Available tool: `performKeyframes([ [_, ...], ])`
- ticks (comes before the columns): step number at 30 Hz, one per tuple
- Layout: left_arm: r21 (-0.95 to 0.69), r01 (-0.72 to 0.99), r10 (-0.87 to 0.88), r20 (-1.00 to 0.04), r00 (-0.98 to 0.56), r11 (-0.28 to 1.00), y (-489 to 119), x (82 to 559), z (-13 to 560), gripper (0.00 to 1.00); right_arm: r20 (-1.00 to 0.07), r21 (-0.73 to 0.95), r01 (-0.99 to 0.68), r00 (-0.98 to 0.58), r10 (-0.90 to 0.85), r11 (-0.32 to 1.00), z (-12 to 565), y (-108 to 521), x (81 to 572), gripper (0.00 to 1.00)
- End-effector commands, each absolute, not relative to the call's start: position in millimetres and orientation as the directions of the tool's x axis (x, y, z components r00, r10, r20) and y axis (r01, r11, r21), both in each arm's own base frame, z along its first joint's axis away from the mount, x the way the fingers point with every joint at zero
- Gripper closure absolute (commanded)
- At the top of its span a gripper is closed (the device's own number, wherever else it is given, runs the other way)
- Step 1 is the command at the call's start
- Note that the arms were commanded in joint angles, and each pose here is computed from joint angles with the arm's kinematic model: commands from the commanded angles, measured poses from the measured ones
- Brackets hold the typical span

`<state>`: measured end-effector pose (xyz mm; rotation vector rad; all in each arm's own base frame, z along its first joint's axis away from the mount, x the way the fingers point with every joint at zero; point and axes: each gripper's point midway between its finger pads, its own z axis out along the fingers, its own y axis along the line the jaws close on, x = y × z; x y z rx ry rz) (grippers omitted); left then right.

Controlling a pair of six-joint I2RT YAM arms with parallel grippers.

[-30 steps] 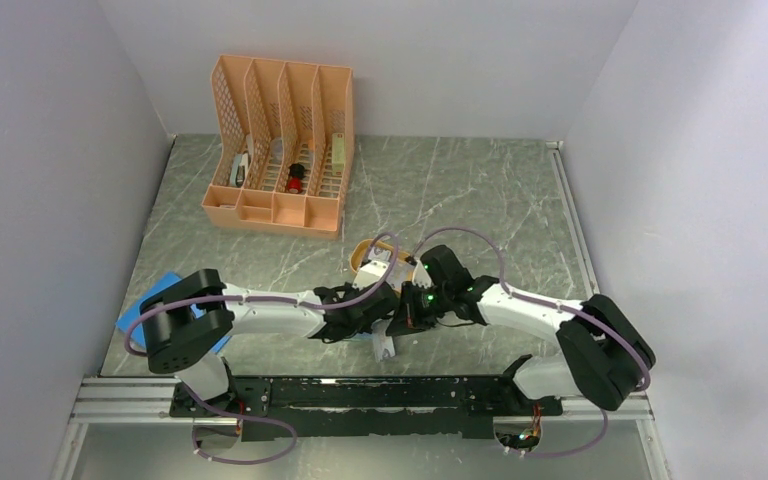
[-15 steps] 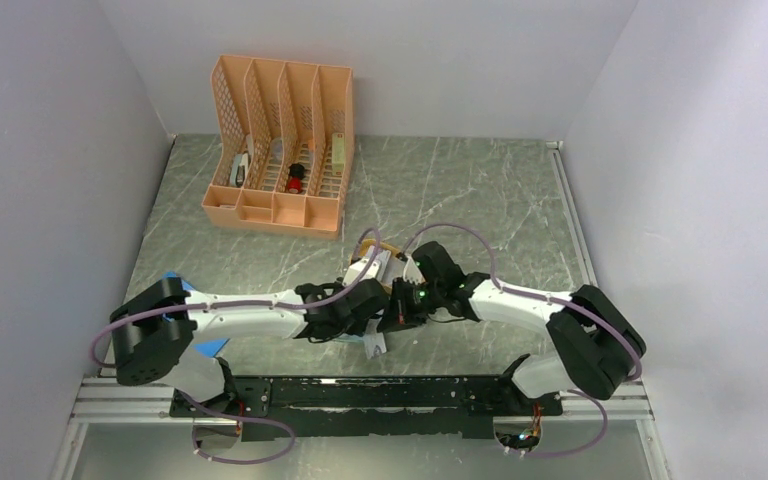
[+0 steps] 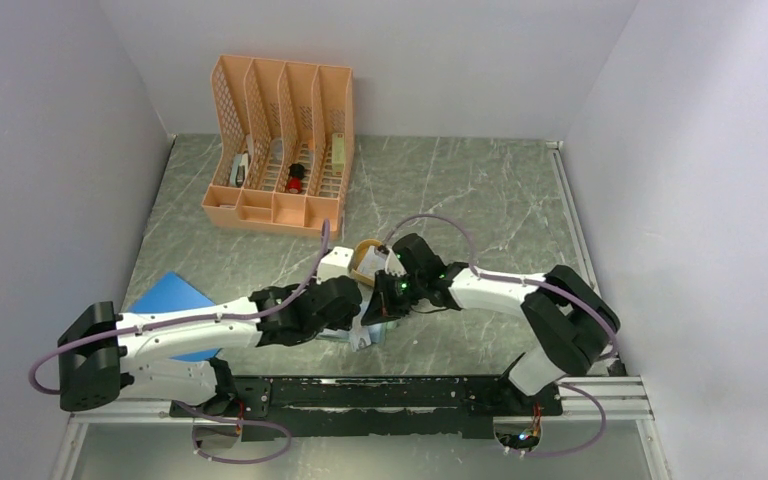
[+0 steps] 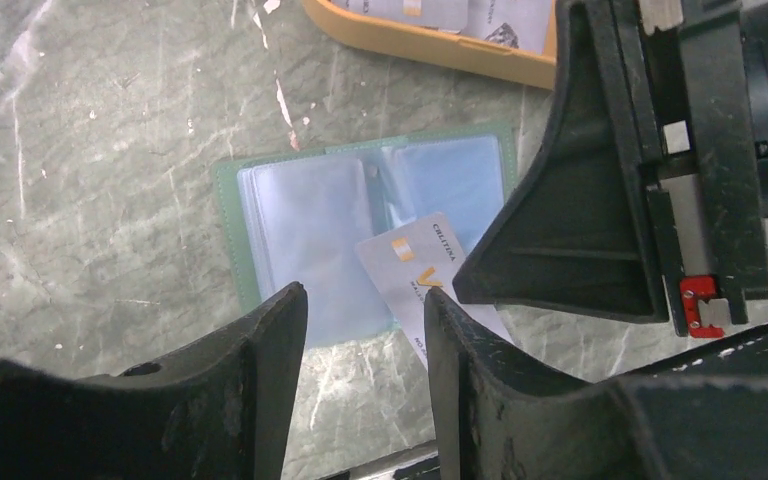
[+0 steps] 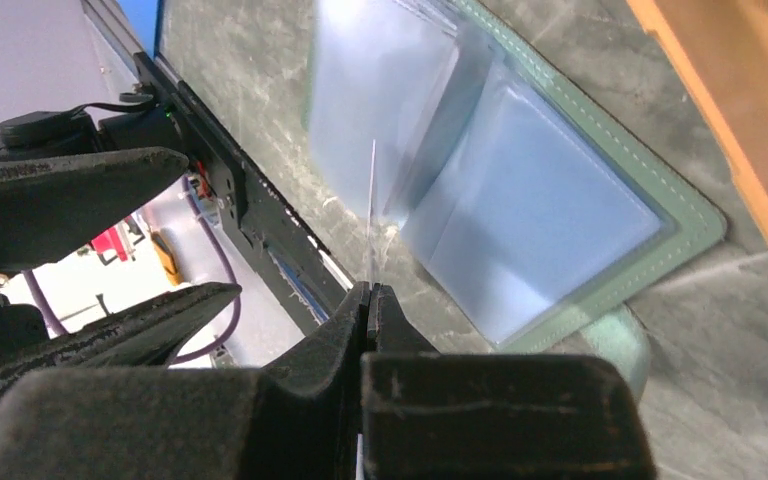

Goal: Put the credit cards into the card holder
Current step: Insert the credit card into the card holder.

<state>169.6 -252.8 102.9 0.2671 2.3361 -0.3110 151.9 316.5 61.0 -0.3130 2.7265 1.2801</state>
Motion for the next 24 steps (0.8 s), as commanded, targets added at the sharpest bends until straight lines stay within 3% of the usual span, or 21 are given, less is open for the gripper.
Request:
performKeyframes([
  [1, -0.143, 0.292, 0.101, -0.724, -0.683, 0.946, -254, 172, 94, 0.5, -0.207, 0.751, -0.249, -0.968, -0.14, 0.612, 59, 330, 159, 1.0],
  [8, -0.044, 0.211, 0.128, -0.668, -0.733, 0.977, -234, 178, 54, 0.62, -0.259, 0.728, -0.239, -0.964, -0.065, 0.642, 71, 320, 167, 1.0],
  [15, -0.047, 0.107, 0.049, -0.669, -0.742, 0.993, -207, 184, 49, 0.65, -0.221, 0.721, -0.136, -0.974, 0.04, 0.679, 62, 296, 174, 1.0],
  [24, -0.091, 0.013, -0.049, -0.649, -0.759, 0.996, -181, 188, 45, 0.66, -0.177, 0.788, -0.135, -0.984, 0.012, 0.6, 61, 309, 170, 1.0],
])
